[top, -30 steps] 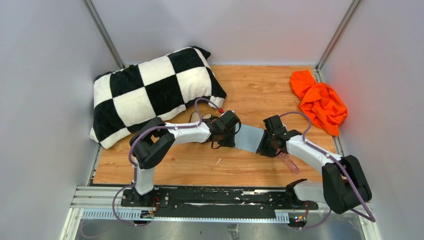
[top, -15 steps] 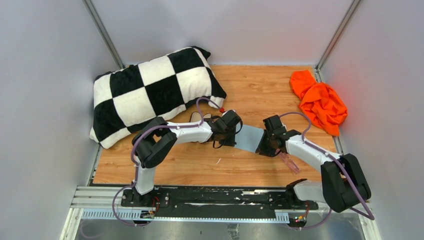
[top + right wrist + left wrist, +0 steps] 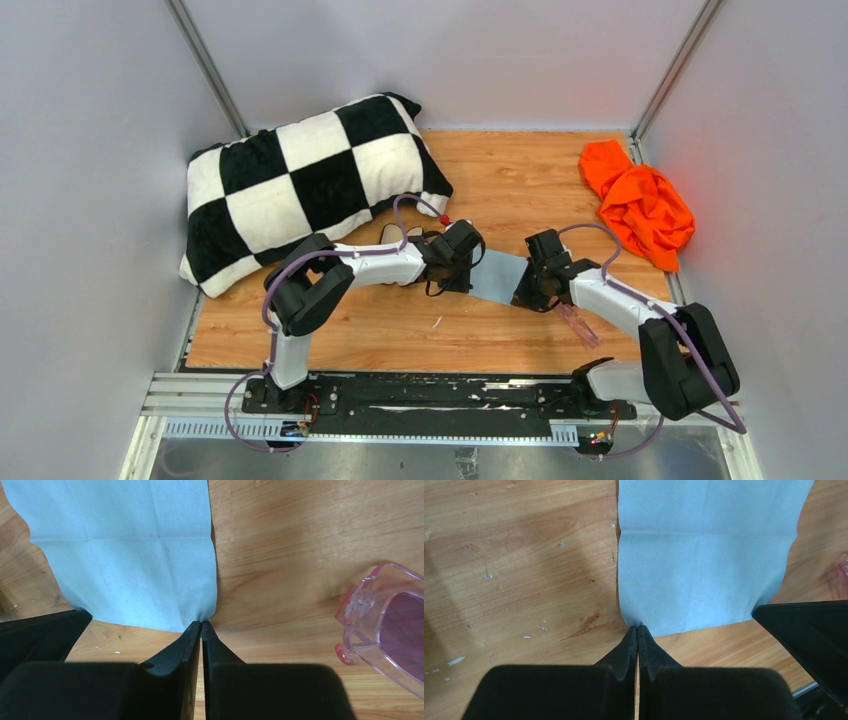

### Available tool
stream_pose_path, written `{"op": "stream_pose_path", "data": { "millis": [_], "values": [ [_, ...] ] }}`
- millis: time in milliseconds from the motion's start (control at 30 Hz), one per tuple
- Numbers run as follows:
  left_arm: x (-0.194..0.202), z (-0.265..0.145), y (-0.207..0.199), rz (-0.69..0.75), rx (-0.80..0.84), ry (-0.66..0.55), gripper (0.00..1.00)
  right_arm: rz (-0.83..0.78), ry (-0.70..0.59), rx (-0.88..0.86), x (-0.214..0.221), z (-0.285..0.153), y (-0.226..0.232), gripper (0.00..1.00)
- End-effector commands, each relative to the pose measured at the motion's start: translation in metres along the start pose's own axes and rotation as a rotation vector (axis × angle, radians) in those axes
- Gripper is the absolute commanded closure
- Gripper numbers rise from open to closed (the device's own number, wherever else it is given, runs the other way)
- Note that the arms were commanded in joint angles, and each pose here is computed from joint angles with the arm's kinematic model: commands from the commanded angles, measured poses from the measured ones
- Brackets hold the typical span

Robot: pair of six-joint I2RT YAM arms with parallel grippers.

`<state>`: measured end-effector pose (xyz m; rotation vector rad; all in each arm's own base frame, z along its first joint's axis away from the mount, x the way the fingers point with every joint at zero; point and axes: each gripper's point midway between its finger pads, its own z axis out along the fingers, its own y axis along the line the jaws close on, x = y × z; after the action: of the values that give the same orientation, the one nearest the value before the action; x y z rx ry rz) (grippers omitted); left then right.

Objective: Organize the sunglasses
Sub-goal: Fold the glasses cleaning cloth at the center of the board.

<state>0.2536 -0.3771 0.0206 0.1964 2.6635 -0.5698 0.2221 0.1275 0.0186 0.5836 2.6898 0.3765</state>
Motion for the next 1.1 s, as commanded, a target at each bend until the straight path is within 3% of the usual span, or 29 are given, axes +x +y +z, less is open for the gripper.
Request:
{"op": "stream_pose_path", "data": {
  "millis": [0, 67, 600, 1067],
  "values": [
    [0.010, 0.006, 0.012, 0.022, -0.041, 0.040, 1.00, -0.008, 0.041, 0.098, 0.016, 0.008, -0.024, 0.94],
    [0.010, 0.005, 0.012, 0.022, -0.037, 0.043, 1.00, -0.010, 0.040, 0.095, 0.015, 0.007, -0.023, 1.00],
    [0.016, -0.018, 0.006, -0.002, -0.008, 0.030, 1.00, -0.029, 0.011, 0.065, 0.013, -0.012, -0.021, 1.00],
    [-0.016, -0.026, -0.015, 0.030, -0.003, -0.009, 1.00, -0.062, -0.067, 0.080, -0.022, -0.019, -0.004, 1.00]
  ]
}}
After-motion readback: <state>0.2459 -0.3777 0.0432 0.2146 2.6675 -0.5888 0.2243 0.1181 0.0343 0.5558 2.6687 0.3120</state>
